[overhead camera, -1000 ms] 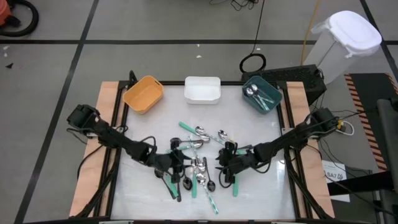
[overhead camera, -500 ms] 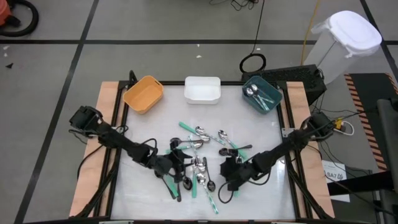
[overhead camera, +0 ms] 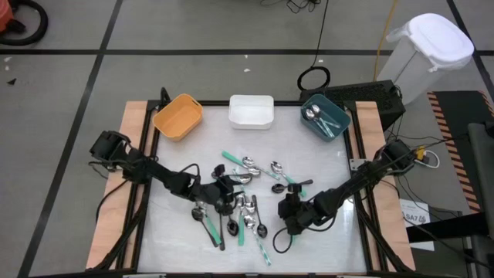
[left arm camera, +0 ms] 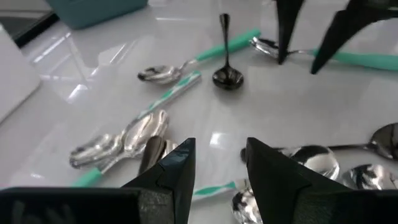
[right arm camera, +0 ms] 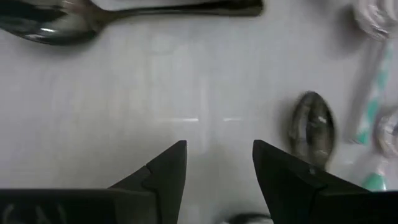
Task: Sort silverware by color (type)
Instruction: Put the black spoon into the orange bin
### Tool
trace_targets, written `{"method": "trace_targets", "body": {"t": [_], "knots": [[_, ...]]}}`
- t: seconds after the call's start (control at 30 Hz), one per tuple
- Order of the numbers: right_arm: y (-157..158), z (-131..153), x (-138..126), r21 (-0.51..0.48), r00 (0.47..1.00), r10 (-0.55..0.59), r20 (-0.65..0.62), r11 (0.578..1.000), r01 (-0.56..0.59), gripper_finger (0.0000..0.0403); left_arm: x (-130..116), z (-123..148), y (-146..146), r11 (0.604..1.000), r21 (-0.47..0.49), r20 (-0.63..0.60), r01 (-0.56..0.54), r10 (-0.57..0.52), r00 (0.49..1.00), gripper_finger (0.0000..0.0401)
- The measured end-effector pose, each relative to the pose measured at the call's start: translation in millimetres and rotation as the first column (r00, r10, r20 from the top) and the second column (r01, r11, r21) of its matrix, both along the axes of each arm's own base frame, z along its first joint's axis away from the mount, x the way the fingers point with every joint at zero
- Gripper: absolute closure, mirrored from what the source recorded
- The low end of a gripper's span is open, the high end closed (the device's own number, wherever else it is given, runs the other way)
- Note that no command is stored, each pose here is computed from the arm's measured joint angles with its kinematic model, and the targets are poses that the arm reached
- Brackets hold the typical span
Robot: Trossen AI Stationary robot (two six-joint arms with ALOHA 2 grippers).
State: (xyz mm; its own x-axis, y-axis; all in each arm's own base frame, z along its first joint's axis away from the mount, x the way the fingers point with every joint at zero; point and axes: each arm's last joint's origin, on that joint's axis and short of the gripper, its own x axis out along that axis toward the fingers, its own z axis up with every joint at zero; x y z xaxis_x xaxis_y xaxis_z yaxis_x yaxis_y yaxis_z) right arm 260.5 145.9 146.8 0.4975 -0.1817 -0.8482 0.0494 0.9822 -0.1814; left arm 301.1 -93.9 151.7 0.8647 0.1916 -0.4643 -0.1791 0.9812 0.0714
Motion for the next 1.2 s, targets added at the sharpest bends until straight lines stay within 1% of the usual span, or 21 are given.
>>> {"method": "trace_targets", "body": {"t": [0.13, 0.23, 0.33, 0.4, 0.5, 0.67, 0.73, 0.8, 1.0, 1.1, 1.2], "knots": [[-9.1, 7.7, -2.0, -0.007, 0.998, -0.069, 0.007, 0.998, 0.069, 0.0225, 1.3, -0.8, 3.9, 0.999, 0.009, -0.02, 0.036, -0.035, 0.999, 0.0258], [-17.8, 16.0, -5.7, -0.017, 0.992, -0.127, 0.008, 0.992, 0.127, 0.0225, 1.6, -0.8, 4.5, 0.999, 0.015, -0.021, 0.042, -0.041, 0.999, 0.0258], [-29.0, 25.0, -13.2, -0.026, 0.982, -0.186, -0.026, 0.982, 0.185, 0.0225, 1.3, -0.8, 3.6, 0.999, 0.004, -0.02, 0.039, -0.039, 0.999, 0.0258], [-37.7, 30.8, -19.4, -0.049, 0.974, -0.216, -0.061, 0.976, 0.214, 0.0225, 0.4, -1.1, 1.2, 0.999, -0.008, -0.021, 0.04, -0.041, 0.999, 0.0258], [-52.5, 38.5, -27.9, -0.066, 0.96, -0.243, -0.138, 0.97, 0.236, 0.0228, -1.6, -1.1, -4.9, 0.998, -0.021, -0.017, 0.054, -0.054, 0.998, 0.0258], [-74.0, 39.1, -38.7, -0.079, 0.911, -0.189, -0.366, 0.982, 0.172, 0.0251, -4.7, -0.8, -14.5, 0.996, -0.034, -0.011, 0.079, -0.079, 0.997, 0.0258], [-78.9, 37.9, -40.2, -0.067, 0.892, -0.145, -0.429, 0.989, 0.128, 0.0263, -5.5, -0.8, -16.7, 0.996, -0.041, -0.01, 0.083, -0.083, 0.996, 0.0258], [-82.5, 36.1, -39.2, -0.05, 0.881, -0.098, -0.462, 0.995, 0.085, 0.0274, -6.2, -0.8, -18.5, 0.995, -0.051, -0.008, 0.083, -0.083, 0.996, 0.0258], [-88.3, 35.9, -34.4, -0.041, 0.889, -0.032, -0.457, 0.999, 0.014, 0.0296, -7.9, -0.6, -23.2, 0.994, -0.06, -0.004, 0.094, -0.095, 0.995, 0.0258], [-89.6, 36.0, -31.5, -0.034, 0.9, -0.03, -0.436, 0.999, 0.017, 0.0296, -8.2, -0.5, -24.0, 0.993, -0.061, -0.003, 0.097, -0.097, 0.995, 0.0258], [-89.6, 36.0, -30.2, -0.031, 0.905, -0.027, -0.425, 0.999, 0.016, 0.0289, -8.4, -0.5, -24.6, 0.993, -0.063, -0.003, 0.097, -0.098, 0.995, 0.0258]]}}
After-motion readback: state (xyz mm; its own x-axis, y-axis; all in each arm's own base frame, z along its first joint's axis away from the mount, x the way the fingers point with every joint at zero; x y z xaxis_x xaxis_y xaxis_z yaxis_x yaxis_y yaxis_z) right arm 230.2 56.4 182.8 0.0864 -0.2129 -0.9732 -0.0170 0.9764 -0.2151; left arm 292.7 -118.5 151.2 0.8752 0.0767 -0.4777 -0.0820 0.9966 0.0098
